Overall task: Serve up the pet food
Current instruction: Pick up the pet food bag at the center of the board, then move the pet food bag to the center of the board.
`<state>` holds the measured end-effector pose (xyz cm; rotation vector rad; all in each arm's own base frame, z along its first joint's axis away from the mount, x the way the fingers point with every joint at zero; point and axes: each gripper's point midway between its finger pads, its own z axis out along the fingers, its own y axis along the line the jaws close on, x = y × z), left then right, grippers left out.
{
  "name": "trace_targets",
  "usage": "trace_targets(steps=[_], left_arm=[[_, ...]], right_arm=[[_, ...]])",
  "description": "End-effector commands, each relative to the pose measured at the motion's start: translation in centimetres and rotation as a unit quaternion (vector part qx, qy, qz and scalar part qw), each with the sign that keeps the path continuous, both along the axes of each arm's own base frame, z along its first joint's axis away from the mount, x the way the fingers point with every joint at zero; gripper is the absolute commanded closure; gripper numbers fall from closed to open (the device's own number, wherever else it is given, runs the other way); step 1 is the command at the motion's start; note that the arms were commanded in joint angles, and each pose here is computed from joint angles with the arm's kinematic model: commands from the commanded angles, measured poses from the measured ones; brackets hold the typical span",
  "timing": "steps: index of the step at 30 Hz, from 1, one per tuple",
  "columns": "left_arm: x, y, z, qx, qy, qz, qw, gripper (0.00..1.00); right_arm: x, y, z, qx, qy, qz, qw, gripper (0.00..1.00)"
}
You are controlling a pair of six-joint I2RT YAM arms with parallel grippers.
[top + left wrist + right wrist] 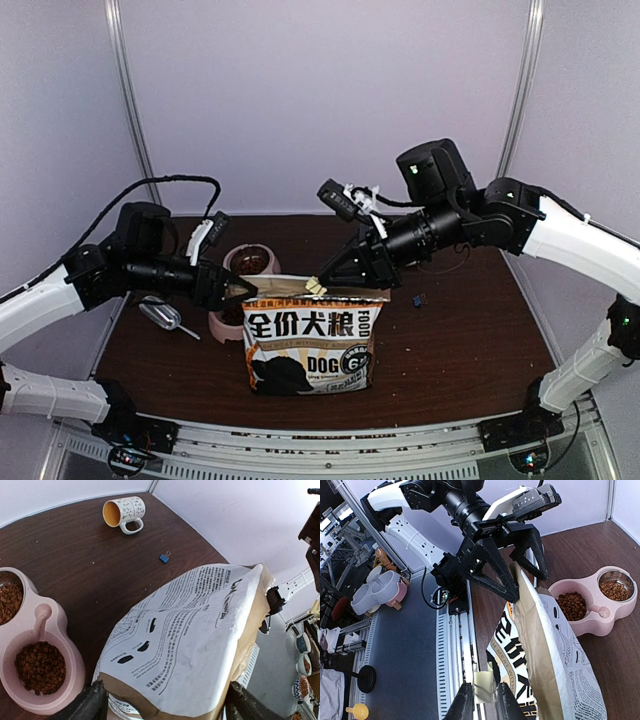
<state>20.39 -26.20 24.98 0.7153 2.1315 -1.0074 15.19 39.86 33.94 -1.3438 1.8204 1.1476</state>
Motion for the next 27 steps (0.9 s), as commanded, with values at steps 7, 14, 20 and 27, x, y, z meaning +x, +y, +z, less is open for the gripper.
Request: trace_targets(steps=[7, 14, 20, 27], left_arm=[[0.1, -0.8, 0.9, -0.022, -0.065, -0.041, 0.997, 0.45], [-0.7, -1.9, 1.8, -0.025, -0.094, -0.104, 0.99, 0.7], [-2.2, -2.6, 2.7, -0.043, -0.123, -0.167, 0.977, 0.97], [-3.7, -3.5, 4.8, -0.073, -0.158, -0.235, 0.956, 1.0]], right_arm=[[1.1, -0.3, 0.8, -0.012, -0.028, -0.023, 0.999, 1.0], [3.0, -0.1, -0.2, -0.067, -0.067, -0.046, 0.994, 1.0], [3.9, 0.9, 0.0, -0.084, -0.088, -0.037, 0.992, 1.0], [3.9, 1.6, -0.1, -0.093, -0.09, -0.015, 0.991, 1.0]])
